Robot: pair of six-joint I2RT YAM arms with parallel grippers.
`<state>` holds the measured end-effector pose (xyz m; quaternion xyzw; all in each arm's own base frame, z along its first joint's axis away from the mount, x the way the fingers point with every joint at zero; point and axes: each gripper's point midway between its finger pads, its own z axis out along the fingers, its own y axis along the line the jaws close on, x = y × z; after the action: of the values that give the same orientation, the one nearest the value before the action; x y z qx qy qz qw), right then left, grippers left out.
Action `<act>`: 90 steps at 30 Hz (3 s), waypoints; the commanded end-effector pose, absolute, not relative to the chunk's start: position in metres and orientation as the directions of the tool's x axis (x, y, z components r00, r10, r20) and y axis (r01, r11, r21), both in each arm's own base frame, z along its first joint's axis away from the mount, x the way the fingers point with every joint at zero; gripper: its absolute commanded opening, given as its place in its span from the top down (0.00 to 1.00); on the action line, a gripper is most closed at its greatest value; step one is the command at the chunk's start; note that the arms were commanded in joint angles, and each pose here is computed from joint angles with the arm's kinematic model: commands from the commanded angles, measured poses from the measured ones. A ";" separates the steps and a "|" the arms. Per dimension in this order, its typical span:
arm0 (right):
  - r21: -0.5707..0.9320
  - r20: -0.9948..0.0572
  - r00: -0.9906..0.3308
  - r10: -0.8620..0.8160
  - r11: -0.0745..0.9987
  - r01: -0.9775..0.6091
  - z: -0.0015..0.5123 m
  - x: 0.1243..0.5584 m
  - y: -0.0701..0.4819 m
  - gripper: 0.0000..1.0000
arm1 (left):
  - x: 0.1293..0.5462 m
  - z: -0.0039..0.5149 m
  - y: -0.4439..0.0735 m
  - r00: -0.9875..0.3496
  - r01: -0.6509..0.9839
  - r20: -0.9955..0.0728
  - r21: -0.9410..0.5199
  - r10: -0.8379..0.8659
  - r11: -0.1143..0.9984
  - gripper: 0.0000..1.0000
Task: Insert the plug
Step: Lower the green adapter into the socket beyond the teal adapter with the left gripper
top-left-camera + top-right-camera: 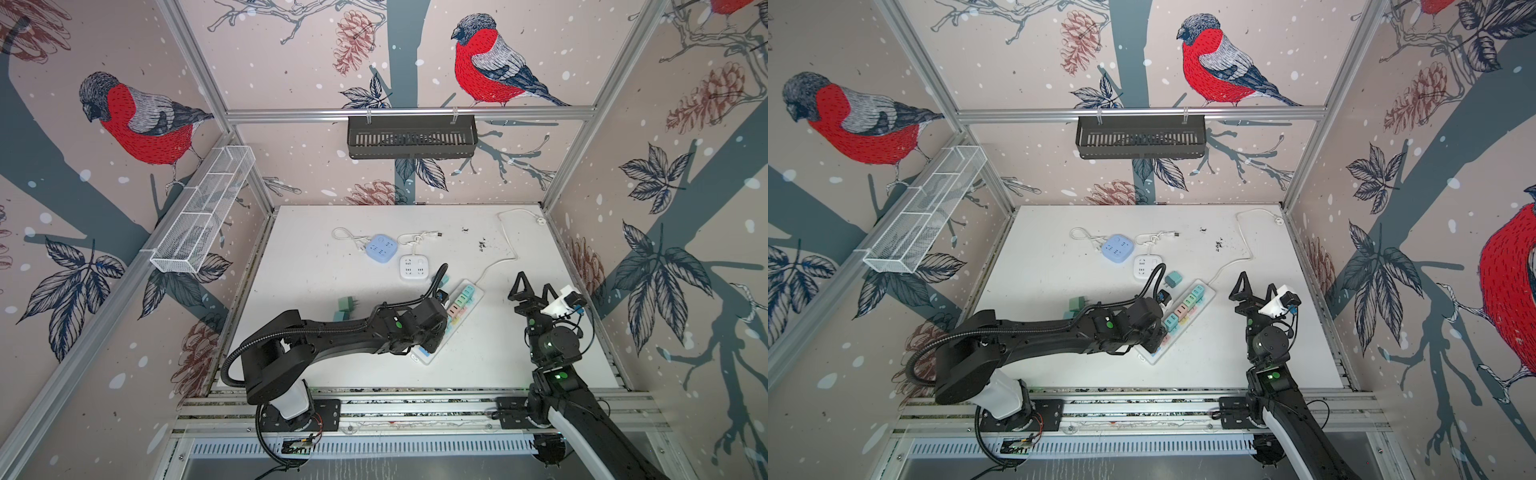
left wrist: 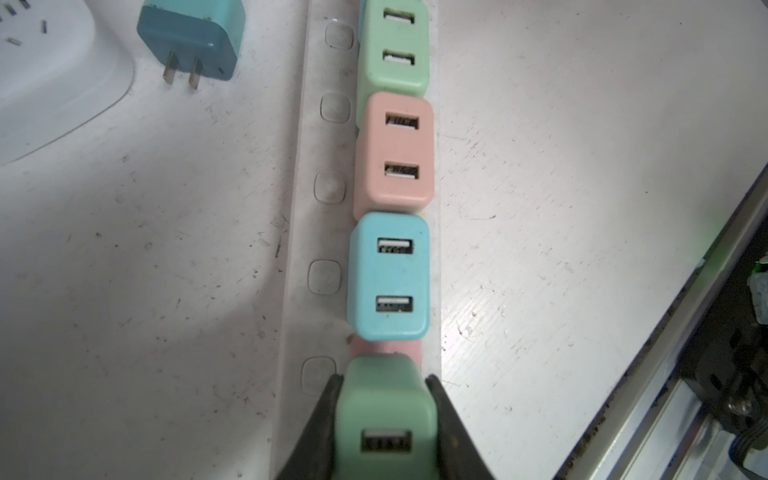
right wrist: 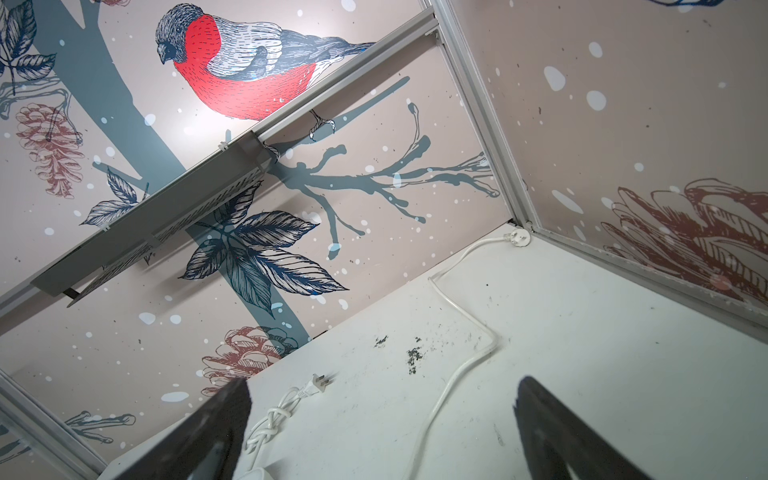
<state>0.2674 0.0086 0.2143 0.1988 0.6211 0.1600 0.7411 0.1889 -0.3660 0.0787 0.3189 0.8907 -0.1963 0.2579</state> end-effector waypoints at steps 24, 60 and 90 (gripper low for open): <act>0.457 -0.888 0.090 0.452 0.888 0.047 0.160 0.262 0.009 0.00 | 0.205 0.066 -0.366 -0.657 0.632 -0.615 -0.134 0.436 0.763 1.00; 0.455 -0.888 0.088 0.450 0.889 0.043 0.160 0.262 0.010 0.00 | 0.205 0.083 -0.374 -0.559 0.632 -0.755 -0.121 0.343 0.765 1.00; 0.455 -0.888 0.090 0.450 0.889 0.044 0.160 0.262 0.010 0.00 | 0.206 0.040 -0.373 -0.621 0.603 -0.664 -0.065 0.416 0.795 1.00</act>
<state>0.2672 0.0094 0.2150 0.1964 0.6207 0.1613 0.7417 0.2100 -0.3854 0.0592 0.2912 0.8742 -0.1625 0.3531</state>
